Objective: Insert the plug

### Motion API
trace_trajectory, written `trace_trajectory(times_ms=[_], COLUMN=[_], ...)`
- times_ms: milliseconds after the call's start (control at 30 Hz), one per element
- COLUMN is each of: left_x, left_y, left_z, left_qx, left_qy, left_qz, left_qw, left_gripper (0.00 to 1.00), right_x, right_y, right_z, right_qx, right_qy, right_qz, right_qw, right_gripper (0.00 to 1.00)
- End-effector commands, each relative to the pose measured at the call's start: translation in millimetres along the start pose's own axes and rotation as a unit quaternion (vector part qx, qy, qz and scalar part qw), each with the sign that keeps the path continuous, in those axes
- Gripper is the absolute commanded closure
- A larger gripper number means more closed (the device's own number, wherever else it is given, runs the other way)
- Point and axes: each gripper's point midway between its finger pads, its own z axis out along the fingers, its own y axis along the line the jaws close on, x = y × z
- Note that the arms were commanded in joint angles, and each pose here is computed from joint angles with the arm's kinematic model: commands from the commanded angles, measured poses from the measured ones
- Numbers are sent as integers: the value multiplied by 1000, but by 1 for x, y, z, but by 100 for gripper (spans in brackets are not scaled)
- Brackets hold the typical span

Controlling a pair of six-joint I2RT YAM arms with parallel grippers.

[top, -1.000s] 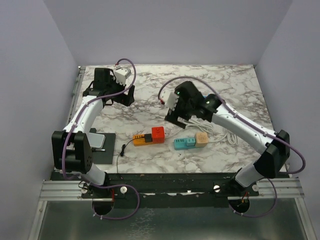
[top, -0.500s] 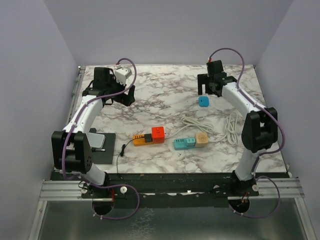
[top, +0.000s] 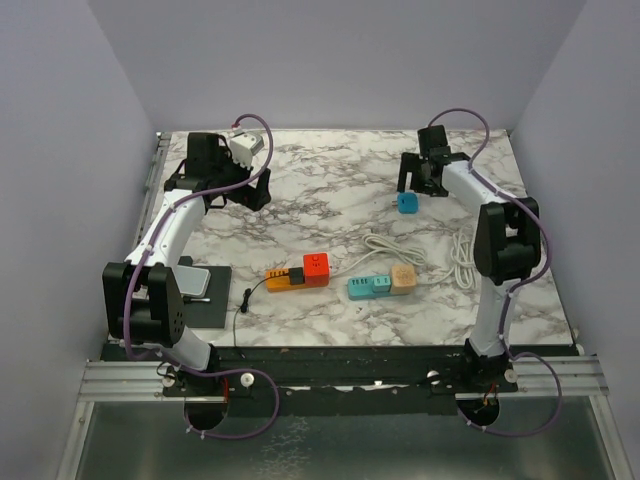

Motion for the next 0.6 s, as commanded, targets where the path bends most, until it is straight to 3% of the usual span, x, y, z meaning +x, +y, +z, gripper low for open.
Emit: trace_trajectory(times_ms=[0, 267, 567], left_x=[-10, -10, -11], left_y=[-4, -4, -2], left_z=[-4, -10, -13], left_qx=[14, 6, -4], left_qy=[-10, -13, -15], left_qz=[-3, 1, 2], left_qw=[1000, 1000, 1000], left_gripper=[1, 1, 1], right_x=[2, 3, 10], right_y=[18, 18, 19], right_z=[18, 36, 41], right_qx=[-31, -15, -6], right_qy=[15, 26, 41], right_qz=[25, 39, 40], right_qw=[999, 999, 998], right_gripper=[11, 11, 21])
